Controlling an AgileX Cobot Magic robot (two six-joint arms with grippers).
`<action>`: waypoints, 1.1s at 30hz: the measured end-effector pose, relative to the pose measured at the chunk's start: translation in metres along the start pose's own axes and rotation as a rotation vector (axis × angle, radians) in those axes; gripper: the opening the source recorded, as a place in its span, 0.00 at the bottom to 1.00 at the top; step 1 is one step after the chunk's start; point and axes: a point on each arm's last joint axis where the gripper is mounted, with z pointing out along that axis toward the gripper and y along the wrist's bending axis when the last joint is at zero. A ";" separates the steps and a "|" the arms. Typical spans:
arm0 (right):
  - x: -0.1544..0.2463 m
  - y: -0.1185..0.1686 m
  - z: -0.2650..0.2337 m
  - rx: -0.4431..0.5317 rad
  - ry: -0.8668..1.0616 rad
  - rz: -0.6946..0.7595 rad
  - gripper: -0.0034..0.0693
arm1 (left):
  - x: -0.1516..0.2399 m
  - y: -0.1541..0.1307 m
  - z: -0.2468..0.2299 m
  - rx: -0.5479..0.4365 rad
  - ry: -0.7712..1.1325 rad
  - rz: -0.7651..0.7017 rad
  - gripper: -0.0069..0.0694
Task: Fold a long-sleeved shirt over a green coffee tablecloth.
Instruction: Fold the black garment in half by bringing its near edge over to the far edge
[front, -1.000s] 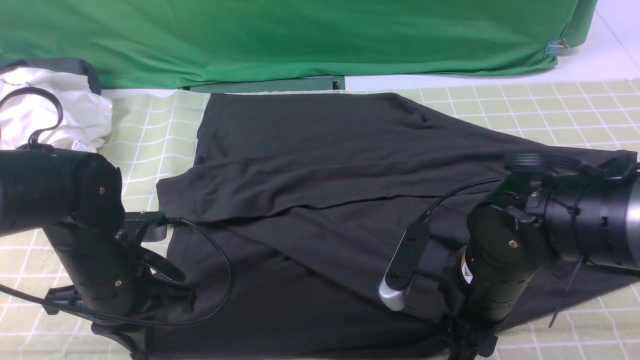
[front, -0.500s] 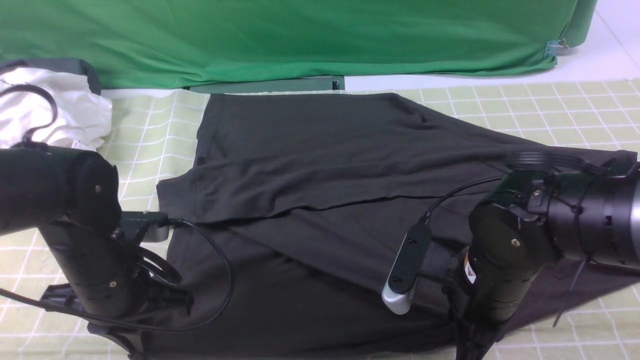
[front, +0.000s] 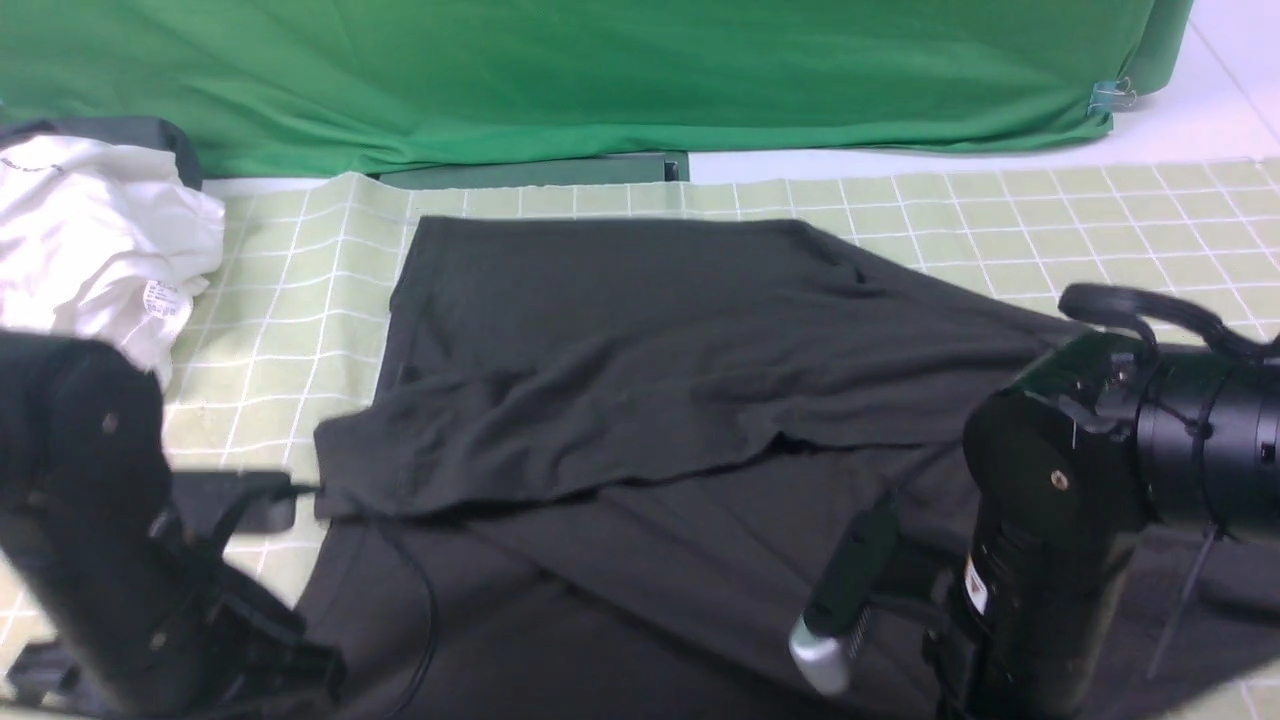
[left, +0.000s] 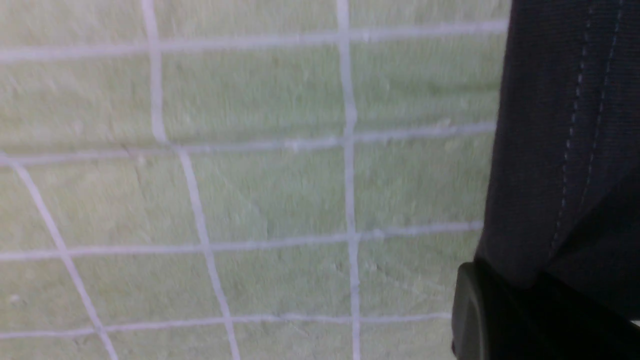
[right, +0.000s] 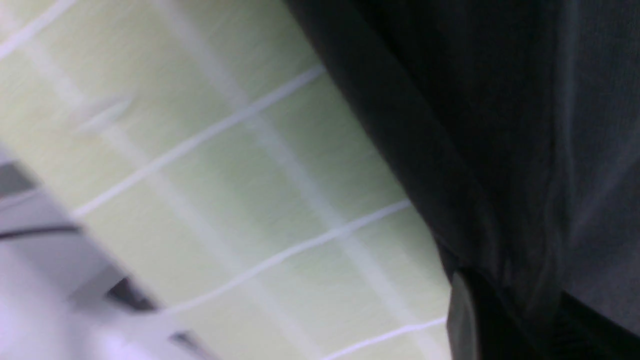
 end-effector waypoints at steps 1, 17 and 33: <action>0.005 0.003 0.006 -0.027 0.027 0.012 0.10 | 0.008 0.000 0.002 0.011 0.006 -0.007 0.12; 0.008 0.000 -0.021 0.047 0.005 0.048 0.10 | 0.026 -0.008 -0.029 0.132 -0.110 -0.069 0.12; -0.057 -0.099 -0.108 0.198 -0.392 0.280 0.10 | -0.094 -0.019 -0.077 0.145 -0.606 -0.180 0.12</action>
